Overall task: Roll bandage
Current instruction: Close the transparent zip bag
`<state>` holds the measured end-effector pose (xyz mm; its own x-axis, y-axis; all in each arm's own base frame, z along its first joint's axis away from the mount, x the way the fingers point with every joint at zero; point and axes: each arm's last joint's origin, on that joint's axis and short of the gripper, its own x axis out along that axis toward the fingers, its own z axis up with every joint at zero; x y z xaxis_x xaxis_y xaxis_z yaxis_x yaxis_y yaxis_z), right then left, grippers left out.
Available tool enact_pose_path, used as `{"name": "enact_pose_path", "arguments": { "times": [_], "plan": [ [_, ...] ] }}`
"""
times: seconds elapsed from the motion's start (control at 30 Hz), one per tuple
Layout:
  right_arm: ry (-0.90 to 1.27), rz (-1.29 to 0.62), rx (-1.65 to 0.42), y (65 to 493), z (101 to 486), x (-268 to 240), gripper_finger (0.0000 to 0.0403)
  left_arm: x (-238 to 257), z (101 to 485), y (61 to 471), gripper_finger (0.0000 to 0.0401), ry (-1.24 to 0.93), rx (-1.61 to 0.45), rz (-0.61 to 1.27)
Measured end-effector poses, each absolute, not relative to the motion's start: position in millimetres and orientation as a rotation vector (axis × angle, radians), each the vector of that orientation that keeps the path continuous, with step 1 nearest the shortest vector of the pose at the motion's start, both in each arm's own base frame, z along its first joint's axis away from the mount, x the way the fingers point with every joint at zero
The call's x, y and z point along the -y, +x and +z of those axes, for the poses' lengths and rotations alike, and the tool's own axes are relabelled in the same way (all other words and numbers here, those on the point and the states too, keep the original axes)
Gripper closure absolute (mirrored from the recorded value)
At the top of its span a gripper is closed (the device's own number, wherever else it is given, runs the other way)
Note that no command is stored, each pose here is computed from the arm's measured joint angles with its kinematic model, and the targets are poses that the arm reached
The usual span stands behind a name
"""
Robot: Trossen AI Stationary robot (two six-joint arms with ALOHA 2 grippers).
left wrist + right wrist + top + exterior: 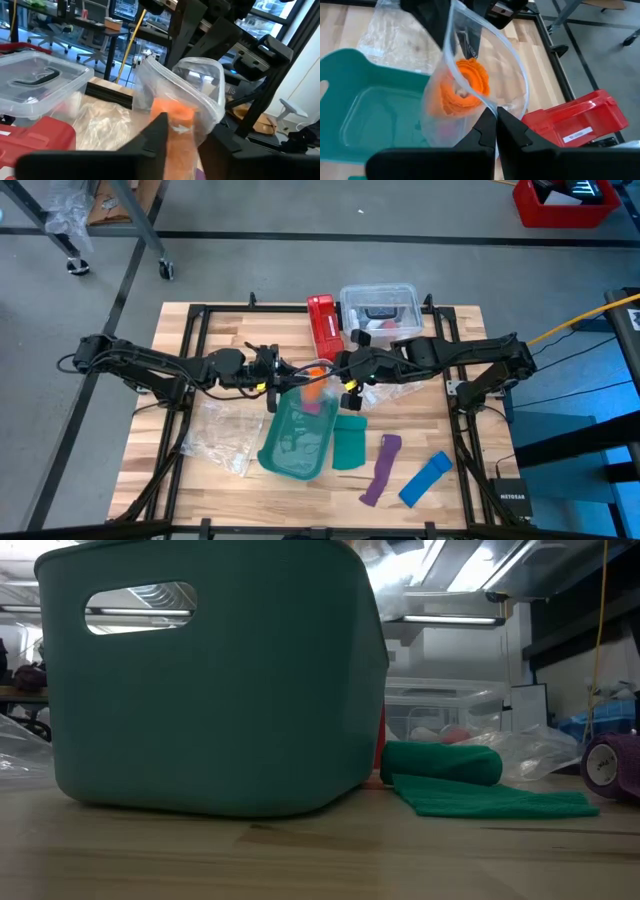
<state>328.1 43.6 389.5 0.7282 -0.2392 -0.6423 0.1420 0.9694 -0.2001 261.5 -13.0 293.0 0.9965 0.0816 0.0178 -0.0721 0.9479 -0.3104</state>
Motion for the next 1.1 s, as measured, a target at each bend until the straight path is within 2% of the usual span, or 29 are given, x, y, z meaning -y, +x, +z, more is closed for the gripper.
{"name": "enact_pose_path", "arguments": {
  "times": [0.17,0.4,0.6,0.83,1.1],
  "plan": [
    [-0.148,-0.194,-0.758,326.1,387.3,-43.7,0.0395,13.0,292.8,261.5,0.0392,-0.312,0.029,0.078],
    [-0.16,-0.185,-0.805,322.9,384.2,-43.4,0.0388,13.0,291.9,261.5,0.0399,-0.315,0.02,0.079],
    [-0.112,-0.071,-0.828,322.3,382.9,-46.7,0.0329,12.9,284.9,259.8,0.04,-0.31,-0.064,0.091],
    [-0.078,-0.087,-0.851,320.5,381.2,-46.6,0.0267,12.0,295.0,245.1,0.0401,-0.299,-0.066,0.091],
    [-0.019,-0.133,-0.952,312.3,375.0,-45.2,0.0256,11.3,311.8,218.9,0.0401,-0.277,-0.048,0.082]
  ]
}}
